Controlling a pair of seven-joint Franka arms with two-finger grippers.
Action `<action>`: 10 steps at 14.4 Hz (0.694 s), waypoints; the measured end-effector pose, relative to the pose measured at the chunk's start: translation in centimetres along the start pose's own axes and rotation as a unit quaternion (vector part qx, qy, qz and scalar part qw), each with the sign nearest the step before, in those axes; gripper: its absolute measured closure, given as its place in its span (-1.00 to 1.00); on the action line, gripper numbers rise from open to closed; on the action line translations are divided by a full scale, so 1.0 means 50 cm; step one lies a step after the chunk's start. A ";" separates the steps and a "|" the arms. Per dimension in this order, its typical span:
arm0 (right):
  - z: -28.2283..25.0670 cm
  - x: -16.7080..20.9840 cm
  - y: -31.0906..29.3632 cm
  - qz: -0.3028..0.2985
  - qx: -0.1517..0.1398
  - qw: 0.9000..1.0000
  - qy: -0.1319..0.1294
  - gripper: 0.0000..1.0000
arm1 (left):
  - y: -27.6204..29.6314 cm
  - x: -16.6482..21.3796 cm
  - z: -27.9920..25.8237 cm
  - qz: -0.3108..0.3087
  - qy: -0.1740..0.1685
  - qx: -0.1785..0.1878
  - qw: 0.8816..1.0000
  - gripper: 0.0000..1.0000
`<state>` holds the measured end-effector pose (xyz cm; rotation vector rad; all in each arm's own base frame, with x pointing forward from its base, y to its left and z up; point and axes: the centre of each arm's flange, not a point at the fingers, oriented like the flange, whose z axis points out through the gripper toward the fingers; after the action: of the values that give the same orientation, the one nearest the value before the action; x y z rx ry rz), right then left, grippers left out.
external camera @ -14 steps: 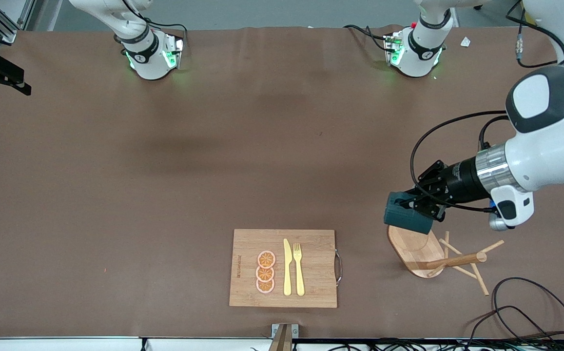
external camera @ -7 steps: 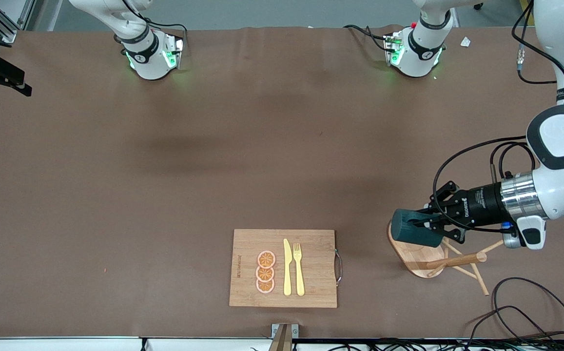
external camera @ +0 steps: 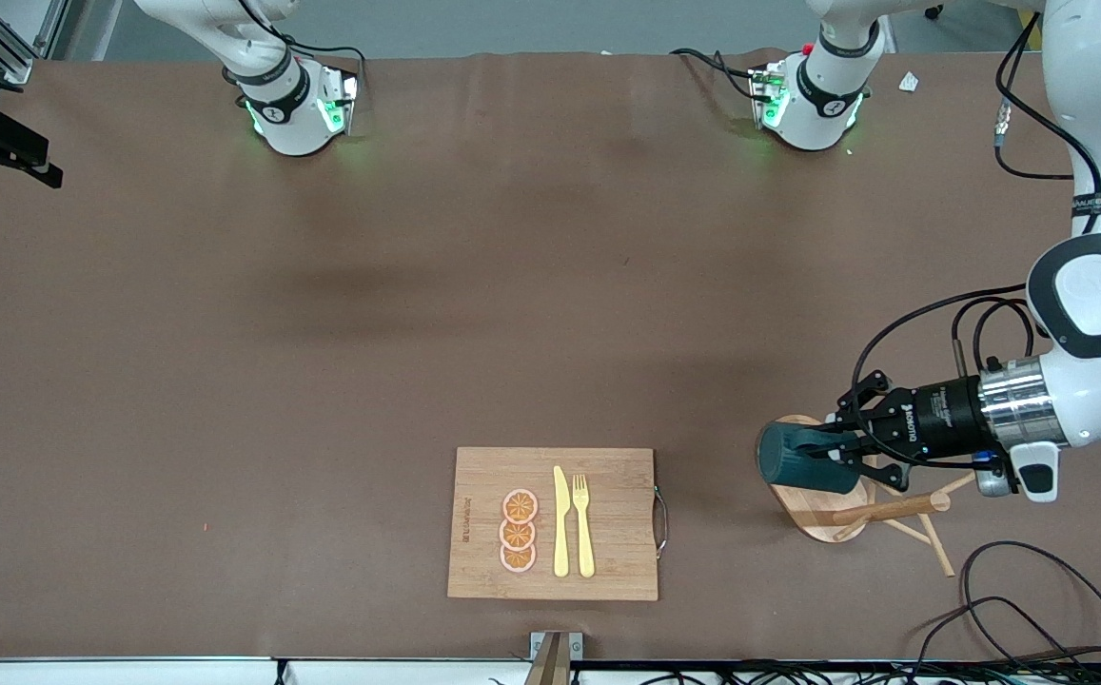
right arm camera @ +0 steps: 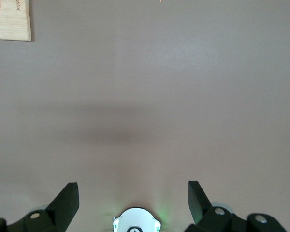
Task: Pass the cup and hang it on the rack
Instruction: 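Carry the mug with the left gripper over the wooden rack, then lower the mug onto a rack peg with the left gripper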
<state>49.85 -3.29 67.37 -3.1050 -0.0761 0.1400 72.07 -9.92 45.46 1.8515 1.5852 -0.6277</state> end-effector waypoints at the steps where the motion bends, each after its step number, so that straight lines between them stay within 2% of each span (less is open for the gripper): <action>1: 0.000 0.000 0.000 0.000 0.000 1.000 0.000 -1.00 | 0.001 0.013 -0.003 -0.005 -0.003 -0.002 1.000 0.58; 10: 0.000 0.000 0.000 0.000 0.000 1.000 0.000 -1.00 | -0.004 0.080 -0.032 0.020 -0.025 -0.003 0.999 0.58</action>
<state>49.85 -3.28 67.37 -3.1049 -0.0764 0.1400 72.49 -5.98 43.74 1.8449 1.5113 -0.6464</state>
